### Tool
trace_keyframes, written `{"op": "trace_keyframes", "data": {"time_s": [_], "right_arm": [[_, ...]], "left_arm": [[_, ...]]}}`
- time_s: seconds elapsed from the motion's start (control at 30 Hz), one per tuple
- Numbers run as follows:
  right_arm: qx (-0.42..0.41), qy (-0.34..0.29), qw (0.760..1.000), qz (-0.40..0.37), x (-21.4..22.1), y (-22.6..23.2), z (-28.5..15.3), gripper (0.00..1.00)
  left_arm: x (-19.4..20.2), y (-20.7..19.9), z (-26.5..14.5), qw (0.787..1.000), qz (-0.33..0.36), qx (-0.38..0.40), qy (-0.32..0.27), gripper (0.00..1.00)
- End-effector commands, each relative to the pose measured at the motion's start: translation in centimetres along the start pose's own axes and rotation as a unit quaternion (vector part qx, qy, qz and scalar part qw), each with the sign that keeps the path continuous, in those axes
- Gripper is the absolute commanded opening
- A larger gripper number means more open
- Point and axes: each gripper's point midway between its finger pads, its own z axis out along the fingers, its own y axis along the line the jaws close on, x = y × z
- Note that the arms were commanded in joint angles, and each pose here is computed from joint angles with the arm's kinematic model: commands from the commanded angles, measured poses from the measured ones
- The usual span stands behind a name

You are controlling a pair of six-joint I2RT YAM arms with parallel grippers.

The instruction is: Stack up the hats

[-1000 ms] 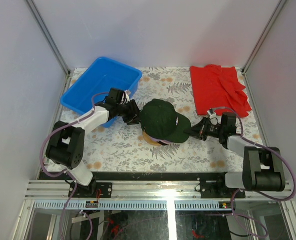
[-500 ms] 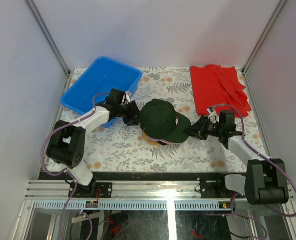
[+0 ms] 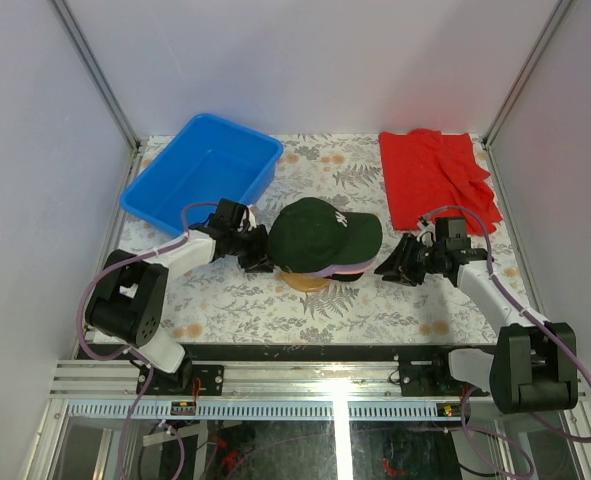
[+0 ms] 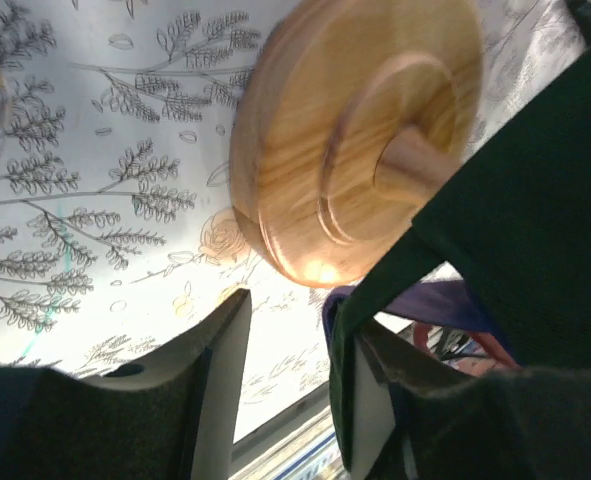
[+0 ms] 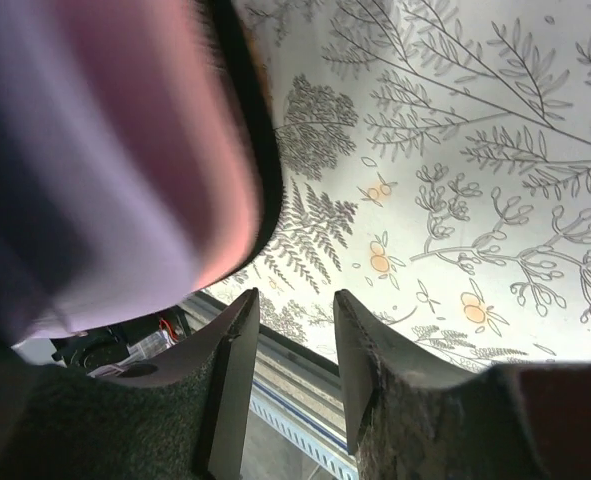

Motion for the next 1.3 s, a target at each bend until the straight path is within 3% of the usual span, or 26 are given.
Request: {"op": "trace_keyframes", "data": {"time_s": [0.0,0.13,0.57,0.93,1.27], "right_arm": [[0.016,0.009,1.000,0.004,0.8,-0.8,0.0,0.42],[0.011,-0.007,1.000,-0.004,0.6,-0.1,-0.7,0.42],[0.013,-0.022,1.000,-0.018,0.9,0.4,-2.1,0.40],[0.010,-0.027,0.999,-0.025,1.3,0.6,-2.8,0.40],[0.008,-0.026,0.999,-0.029,1.6,0.8,-3.2,0.41]], "left_arm": [[5.3,7.6,-0.1,0.987,-0.024,-0.141,0.071,0.36],[3.9,5.9,-0.6,0.990,-0.015,-0.126,0.057,0.36],[-2.6,-2.7,-6.2,0.996,0.030,-0.056,-0.063,0.44],[-2.4,-4.4,-8.3,0.993,-0.002,0.020,-0.115,0.46],[-4.9,-3.8,-13.6,0.978,-0.015,-0.001,-0.208,0.47]]}}
